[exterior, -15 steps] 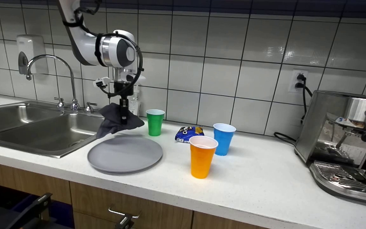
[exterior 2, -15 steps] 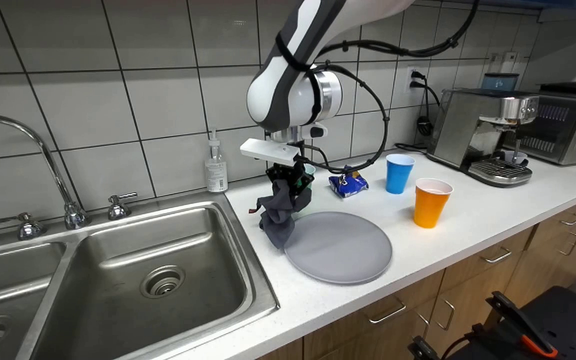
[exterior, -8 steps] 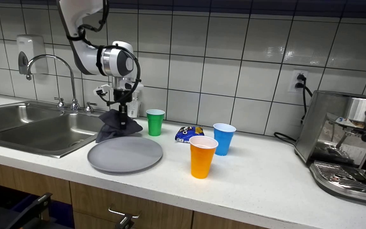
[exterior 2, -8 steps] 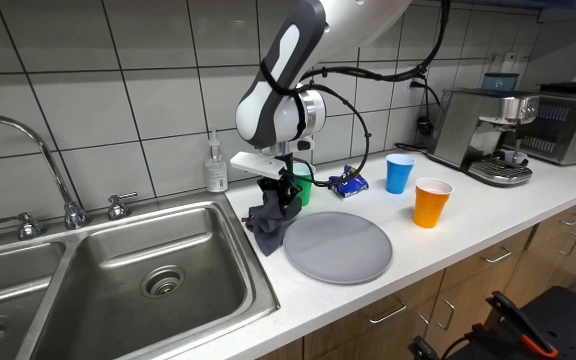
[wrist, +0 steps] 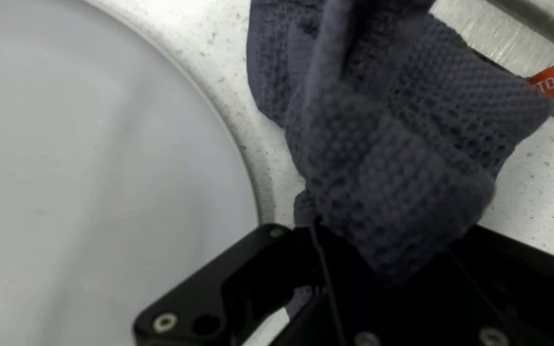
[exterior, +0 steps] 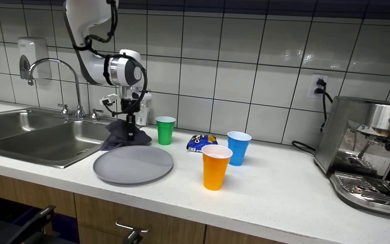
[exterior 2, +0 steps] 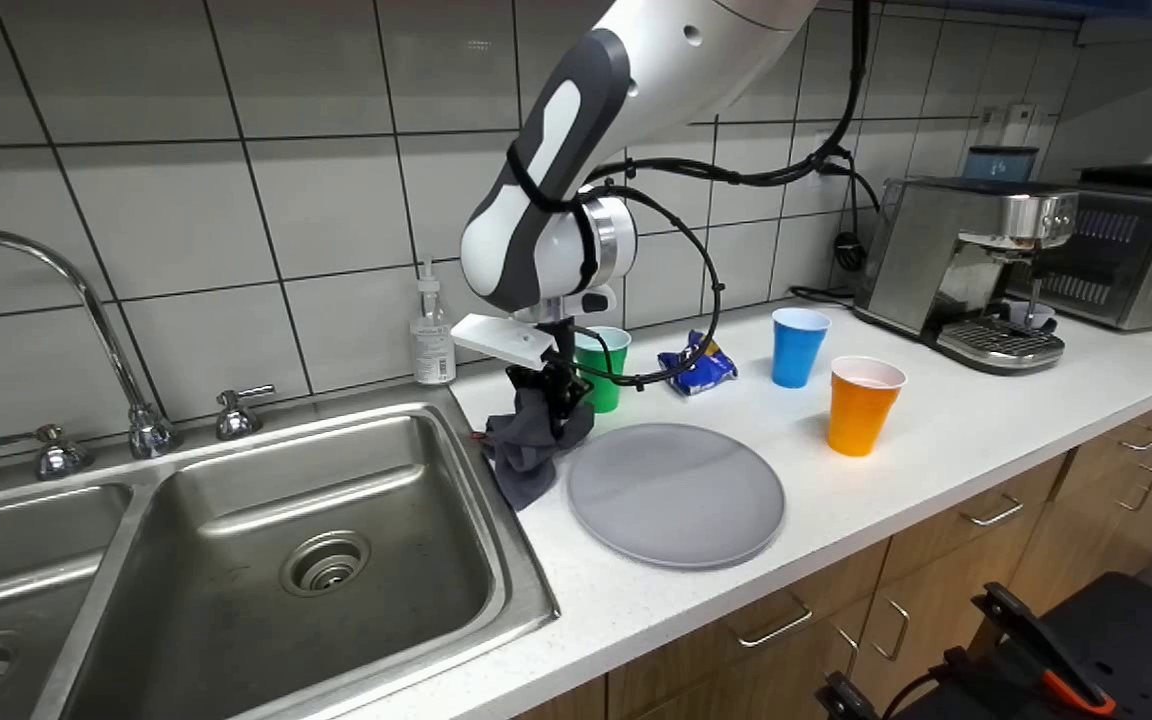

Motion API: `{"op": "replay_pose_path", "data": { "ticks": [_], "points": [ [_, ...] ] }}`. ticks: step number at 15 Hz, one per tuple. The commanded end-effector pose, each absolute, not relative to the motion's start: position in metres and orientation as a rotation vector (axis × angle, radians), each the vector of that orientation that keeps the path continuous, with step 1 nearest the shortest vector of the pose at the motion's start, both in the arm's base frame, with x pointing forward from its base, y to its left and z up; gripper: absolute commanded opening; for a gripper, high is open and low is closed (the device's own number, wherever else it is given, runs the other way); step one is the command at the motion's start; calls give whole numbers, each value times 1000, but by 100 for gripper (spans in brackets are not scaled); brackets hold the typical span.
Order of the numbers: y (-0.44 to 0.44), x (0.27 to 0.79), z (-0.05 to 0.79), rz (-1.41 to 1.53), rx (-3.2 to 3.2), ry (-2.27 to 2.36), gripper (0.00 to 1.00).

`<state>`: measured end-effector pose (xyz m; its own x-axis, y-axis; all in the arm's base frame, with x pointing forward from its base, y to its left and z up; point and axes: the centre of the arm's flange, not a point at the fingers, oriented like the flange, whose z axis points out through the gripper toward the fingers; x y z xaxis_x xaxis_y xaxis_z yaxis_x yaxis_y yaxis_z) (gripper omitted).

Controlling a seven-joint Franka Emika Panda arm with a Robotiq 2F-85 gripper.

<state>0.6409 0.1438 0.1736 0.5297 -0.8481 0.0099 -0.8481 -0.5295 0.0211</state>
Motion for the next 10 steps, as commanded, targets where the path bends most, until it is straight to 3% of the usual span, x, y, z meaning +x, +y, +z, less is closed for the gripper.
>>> {"op": "replay_pose_path", "data": {
  "ticks": [1, 7, 8, 10],
  "points": [
    [138, 640, 191, -51, 2706, -1507, 48],
    [125, 635, 233, -56, 2725, -1525, 93],
    [122, 634, 243, -49, 2729, -1532, 99],
    [114, 630, 263, -29, 2745, -1548, 100]
  ]
}}
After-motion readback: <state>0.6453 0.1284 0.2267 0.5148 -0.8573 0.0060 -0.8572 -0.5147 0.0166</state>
